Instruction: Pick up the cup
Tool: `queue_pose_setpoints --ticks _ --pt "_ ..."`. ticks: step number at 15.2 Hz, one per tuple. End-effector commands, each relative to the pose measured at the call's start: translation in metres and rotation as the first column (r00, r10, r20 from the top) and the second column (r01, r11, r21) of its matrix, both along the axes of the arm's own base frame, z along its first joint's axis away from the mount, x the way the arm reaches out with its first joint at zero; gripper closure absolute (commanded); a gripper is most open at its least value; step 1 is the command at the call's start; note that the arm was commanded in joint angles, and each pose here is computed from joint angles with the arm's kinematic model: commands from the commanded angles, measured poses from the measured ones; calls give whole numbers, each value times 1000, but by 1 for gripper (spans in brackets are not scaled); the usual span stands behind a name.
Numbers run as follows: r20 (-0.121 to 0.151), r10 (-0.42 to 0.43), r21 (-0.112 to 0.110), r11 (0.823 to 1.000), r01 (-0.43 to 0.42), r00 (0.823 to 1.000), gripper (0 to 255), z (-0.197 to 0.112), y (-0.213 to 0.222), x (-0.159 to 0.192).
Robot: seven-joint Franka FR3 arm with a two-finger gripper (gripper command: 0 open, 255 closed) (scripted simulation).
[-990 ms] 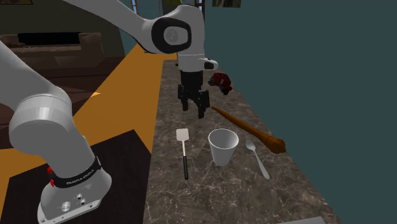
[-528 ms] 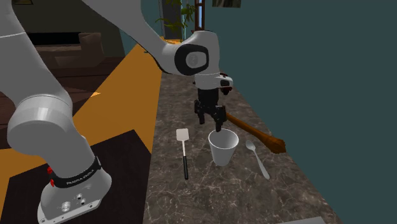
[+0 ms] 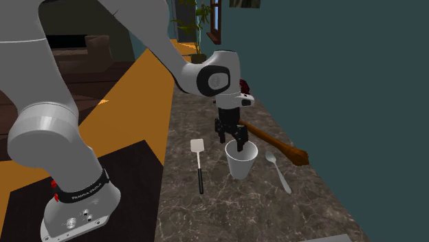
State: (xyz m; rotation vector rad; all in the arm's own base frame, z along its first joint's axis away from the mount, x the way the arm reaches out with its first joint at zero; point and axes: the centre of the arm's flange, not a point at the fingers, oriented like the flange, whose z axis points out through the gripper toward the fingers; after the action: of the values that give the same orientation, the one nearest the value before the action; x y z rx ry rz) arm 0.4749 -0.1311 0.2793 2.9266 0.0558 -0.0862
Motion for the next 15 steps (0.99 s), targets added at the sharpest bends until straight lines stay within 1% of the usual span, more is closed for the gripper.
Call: queue_pose_setpoints --ticks 1,2,3,12,15 --pt "1 0 0 1000 0 1000 0 -9 -1 1" --pt "1 0 0 1000 0 1000 0 -9 -1 1" --pt "1 0 0 1000 0 1000 255 -9 0 1" --pt "1 0 0 1000 0 1000 255 -9 -1 1" --pt "1 0 0 1000 0 1000 255 7 -1 1"
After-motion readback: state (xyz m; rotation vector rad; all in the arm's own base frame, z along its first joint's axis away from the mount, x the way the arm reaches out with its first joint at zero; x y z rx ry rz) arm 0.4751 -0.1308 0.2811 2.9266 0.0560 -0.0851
